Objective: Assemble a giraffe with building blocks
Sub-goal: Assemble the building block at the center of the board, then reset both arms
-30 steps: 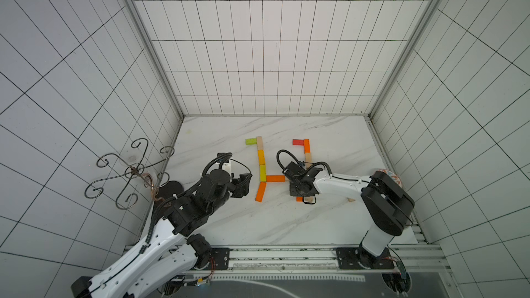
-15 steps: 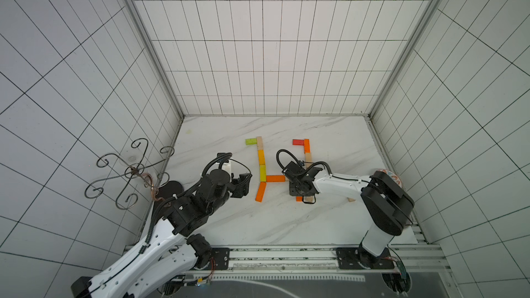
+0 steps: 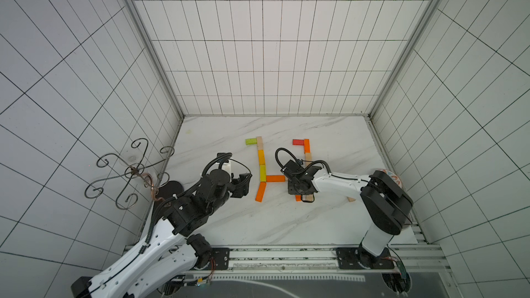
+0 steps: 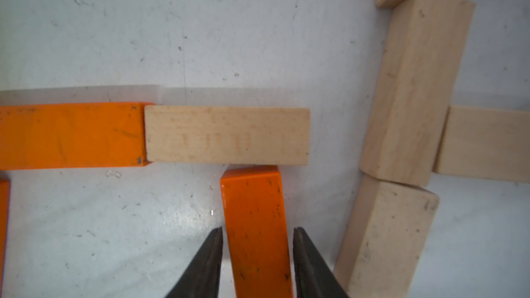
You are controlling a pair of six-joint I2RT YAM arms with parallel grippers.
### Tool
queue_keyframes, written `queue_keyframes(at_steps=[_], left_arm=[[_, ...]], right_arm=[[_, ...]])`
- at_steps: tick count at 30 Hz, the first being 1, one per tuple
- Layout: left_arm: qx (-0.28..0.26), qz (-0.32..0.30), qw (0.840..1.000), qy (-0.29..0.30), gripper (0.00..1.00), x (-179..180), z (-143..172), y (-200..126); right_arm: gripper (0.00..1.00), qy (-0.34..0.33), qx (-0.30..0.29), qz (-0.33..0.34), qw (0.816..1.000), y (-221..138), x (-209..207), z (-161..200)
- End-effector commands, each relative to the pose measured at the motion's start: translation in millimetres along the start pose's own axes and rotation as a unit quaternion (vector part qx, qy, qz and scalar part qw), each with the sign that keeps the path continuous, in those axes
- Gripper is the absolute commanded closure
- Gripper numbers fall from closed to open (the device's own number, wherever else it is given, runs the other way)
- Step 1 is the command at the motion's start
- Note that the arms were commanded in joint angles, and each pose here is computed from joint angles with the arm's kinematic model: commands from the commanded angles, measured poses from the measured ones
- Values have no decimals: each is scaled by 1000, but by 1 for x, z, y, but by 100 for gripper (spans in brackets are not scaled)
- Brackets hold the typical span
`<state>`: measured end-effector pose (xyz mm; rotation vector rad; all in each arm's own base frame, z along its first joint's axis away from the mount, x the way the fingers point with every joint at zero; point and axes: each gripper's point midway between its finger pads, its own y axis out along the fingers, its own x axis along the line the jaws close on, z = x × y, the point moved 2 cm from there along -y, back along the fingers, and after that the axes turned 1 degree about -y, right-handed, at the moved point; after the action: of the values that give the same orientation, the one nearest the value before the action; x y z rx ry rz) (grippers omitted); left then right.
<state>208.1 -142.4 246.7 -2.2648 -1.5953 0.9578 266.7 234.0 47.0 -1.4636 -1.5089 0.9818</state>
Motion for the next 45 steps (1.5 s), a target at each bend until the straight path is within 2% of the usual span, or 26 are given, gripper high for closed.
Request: queue_keyframes(at_steps=[1,7,11,17,23,26,28,31,33,35,39,42,45], left_arm=[[-15,-1,1000,-1,26,-1,-8,-6],[-15,-1,1000,-1,26,-1,-9,-6],[-17,-3,1000,0,26,-1,-10,-7],[-28,-9,1000,3,26,0,-16,-9],[-78,-28,997,10,26,-4,-50,-8],[-108,-49,993,19,26,0,-69,2],[-132,-85,987,27,26,10,-85,10],[-165,-127,978,13,26,33,-109,21],[-191,-146,971,-12,26,52,-123,29],[-210,-165,963,-30,26,70,-130,36],[-233,-237,941,-67,25,118,-123,45],[-249,-272,926,-83,25,151,-107,47],[-286,-304,905,-84,23,172,-91,41]], right_arm=[[56,10,-22,-14,1000,-15,17,-22],[54,13,-31,-18,999,-24,19,-29],[52,15,-53,-24,998,-42,20,-41],[51,8,-121,-33,992,-89,12,-71],[48,18,-215,-11,976,-124,-36,-110],[47,29,-273,-16,961,-135,-72,-130],[44,27,-323,-28,945,-149,-94,-137],[46,16,-411,-36,911,-172,-121,-135],[49,31,-456,-9,889,-177,-149,-132],[50,65,-471,39,879,-173,-182,-130],[48,106,-497,144,849,-158,-242,-116],[44,107,-530,180,822,-146,-268,-100],[37,110,-536,181,817,-131,-281,-93]])
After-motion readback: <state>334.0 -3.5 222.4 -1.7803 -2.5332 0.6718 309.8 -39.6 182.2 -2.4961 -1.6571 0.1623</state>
